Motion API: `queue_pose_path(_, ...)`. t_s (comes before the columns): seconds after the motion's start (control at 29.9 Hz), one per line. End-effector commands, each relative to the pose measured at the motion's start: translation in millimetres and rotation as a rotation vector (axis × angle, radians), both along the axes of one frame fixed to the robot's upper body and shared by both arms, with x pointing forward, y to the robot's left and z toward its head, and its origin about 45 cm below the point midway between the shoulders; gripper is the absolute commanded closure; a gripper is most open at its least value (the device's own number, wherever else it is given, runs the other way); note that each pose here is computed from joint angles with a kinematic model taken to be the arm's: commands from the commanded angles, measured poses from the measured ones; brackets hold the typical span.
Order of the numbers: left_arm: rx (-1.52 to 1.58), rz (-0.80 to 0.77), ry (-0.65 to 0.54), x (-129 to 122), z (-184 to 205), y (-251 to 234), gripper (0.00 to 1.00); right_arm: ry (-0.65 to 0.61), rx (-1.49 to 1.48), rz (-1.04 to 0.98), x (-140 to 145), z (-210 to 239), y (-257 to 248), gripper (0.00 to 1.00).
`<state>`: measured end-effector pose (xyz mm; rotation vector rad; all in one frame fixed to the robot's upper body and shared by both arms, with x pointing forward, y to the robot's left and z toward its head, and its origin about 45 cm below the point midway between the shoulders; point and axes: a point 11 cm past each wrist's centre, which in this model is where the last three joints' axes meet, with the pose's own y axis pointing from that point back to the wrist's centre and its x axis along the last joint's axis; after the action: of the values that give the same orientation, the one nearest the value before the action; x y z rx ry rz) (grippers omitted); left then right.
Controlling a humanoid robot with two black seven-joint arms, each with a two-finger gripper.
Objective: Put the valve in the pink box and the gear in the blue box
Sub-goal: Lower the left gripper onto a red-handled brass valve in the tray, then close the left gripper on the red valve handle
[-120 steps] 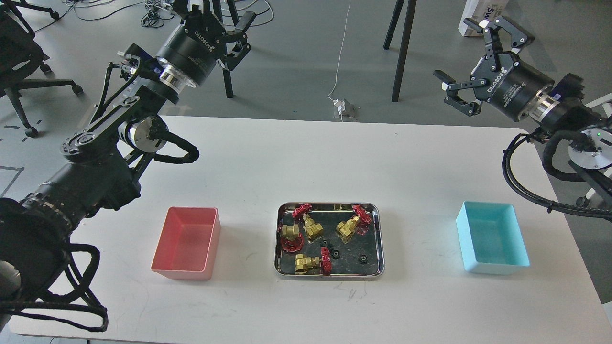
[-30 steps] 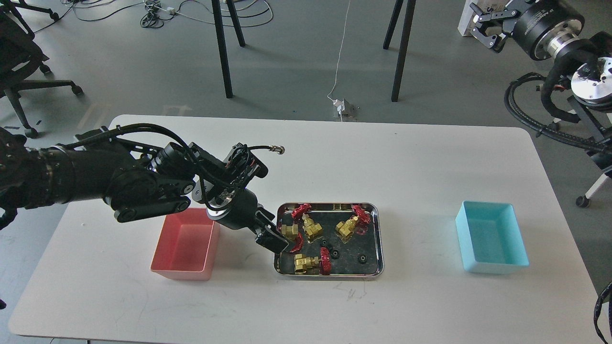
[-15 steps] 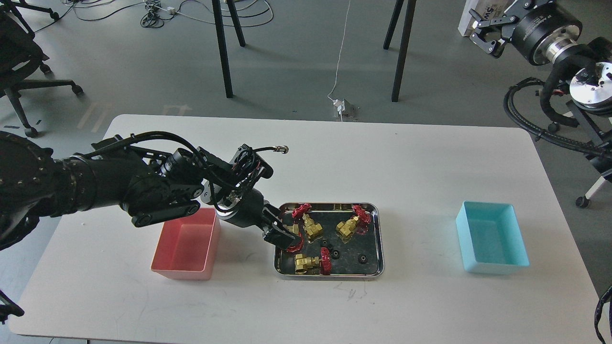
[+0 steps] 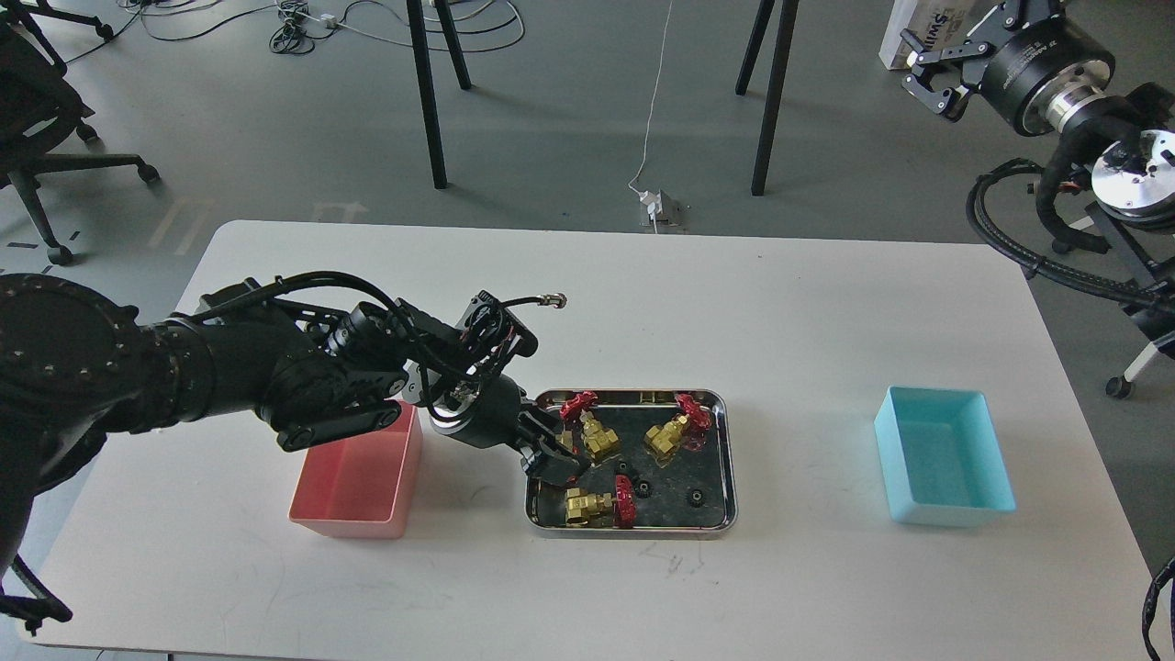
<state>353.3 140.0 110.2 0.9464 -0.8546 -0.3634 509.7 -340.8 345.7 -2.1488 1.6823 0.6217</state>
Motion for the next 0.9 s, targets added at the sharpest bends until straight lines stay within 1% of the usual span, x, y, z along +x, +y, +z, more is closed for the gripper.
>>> queue_pose_path(0.0,-0.007,-0.001,-0.009,0.9,0.4,-0.9,0.33,-0.003,-0.001,-0.004,-0.4,1.0,-2.7,0.01)
queue_pose_path(0.17,-0.023,-0.003,-0.026,2.0,1.1,-2.2,0.37,0.002,-0.001,-0.005,-1.0,-1.3,-3.3,0.0)
queue_pose_path(0.4,-0.038,-0.004,-0.04,0.7,-1.6,-0.9,0.49,0.003,-0.001,-0.006,-1.2,-2.1,-3.5,0.01)
queue_pose_path(0.63,-0.04,-0.003,-0.04,-0.6,-3.7,0.4,0.54,0.004,-0.001,-0.006,-1.5,-2.9,-3.7,0.01)
queue_pose_path(0.73,-0.05,-0.004,-0.05,0.2,-2.9,-0.5,0.59,0.005,-0.002,-0.005,-1.5,-3.2,-3.6,0.01)
queue_pose_path(0.8,-0.056,-0.006,-0.056,0.4,-2.6,-1.6,0.64,0.004,-0.001,-0.006,-1.5,-2.9,-3.7,0.01)
queue_pose_path(0.87,-0.056,-0.005,-0.059,1.2,-1.9,-1.2,0.65,0.01,-0.001,-0.008,-2.3,-6.0,-4.6,0.01)
